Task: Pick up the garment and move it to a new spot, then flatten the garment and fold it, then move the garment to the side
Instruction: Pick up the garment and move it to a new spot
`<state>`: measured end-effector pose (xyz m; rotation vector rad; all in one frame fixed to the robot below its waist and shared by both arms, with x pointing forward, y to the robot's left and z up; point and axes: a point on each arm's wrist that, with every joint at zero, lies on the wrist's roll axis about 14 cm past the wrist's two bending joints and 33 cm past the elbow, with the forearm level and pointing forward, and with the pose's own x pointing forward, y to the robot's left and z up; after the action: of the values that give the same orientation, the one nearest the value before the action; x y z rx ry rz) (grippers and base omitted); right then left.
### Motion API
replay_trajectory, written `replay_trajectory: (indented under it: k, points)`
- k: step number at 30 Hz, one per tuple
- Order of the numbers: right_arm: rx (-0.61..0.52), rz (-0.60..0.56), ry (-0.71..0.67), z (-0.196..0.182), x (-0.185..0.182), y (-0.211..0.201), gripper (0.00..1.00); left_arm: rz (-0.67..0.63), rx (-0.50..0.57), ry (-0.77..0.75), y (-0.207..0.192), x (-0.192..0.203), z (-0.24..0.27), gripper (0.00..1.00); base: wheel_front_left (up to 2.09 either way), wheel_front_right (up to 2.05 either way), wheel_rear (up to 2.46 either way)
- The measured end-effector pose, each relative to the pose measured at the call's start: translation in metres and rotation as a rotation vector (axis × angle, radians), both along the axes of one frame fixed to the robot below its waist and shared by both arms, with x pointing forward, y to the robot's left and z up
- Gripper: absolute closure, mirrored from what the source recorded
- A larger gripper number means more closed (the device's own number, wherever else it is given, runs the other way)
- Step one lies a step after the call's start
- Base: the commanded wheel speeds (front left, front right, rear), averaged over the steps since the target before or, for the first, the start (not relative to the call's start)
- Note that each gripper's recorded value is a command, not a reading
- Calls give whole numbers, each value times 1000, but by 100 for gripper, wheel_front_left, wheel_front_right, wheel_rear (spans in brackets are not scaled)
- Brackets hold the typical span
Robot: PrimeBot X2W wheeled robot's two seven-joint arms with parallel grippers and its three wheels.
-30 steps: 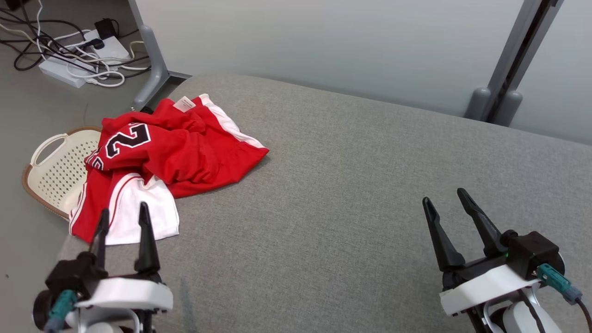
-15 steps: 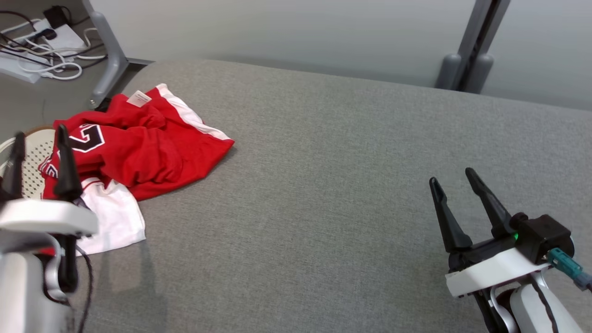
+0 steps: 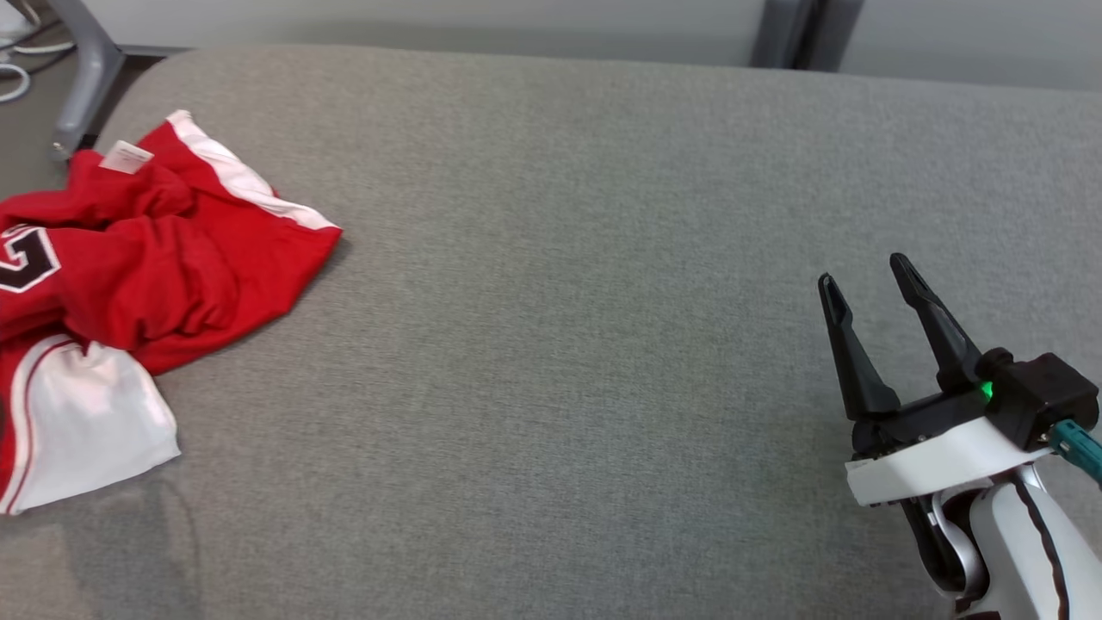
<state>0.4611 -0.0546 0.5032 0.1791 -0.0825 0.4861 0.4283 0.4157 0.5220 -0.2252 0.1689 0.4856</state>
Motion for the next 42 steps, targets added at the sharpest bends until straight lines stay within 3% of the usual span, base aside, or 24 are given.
replay_trajectory:
  k: [4, 9, 18, 19, 20, 23, 34, 42]
  points:
    - [-14, -41, 21, -12, 8, -17, 0, 0, -80, 180, 7, 15, -39, 0, 0, 0, 0]
    - [-25, -74, 39, -22, 12, -30, 0, -5, -133, 299, 3, 28, -72, 0, 0, 0, 0]
    - [-32, -109, 48, -28, 17, -44, 0, -7, -236, 535, -9, 17, -134, 0, 0, 0, 0]
    - [-31, -111, 49, -28, 17, -45, 0, -8, -242, 545, -9, 16, -138, 15, 0, 0, 0]
    - [-30, -112, 49, -29, 17, -45, 0, -7, -243, 550, -8, 15, -139, 53, 0, 0, 0]
    - [-30, -113, 52, -29, 17, -45, 0, -9, -237, 555, -5, 13, -141, 100, 0, 0, 0]
    - [-24, -87, 45, -24, 12, -34, 0, -37, -182, 518, 0, 13, -130, 100, 0, 0, 0]
    - [18, -90, 19, -5, 4, -27, 0, -96, -78, 406, 5, 35, -77, 100, 0, 0, 0]
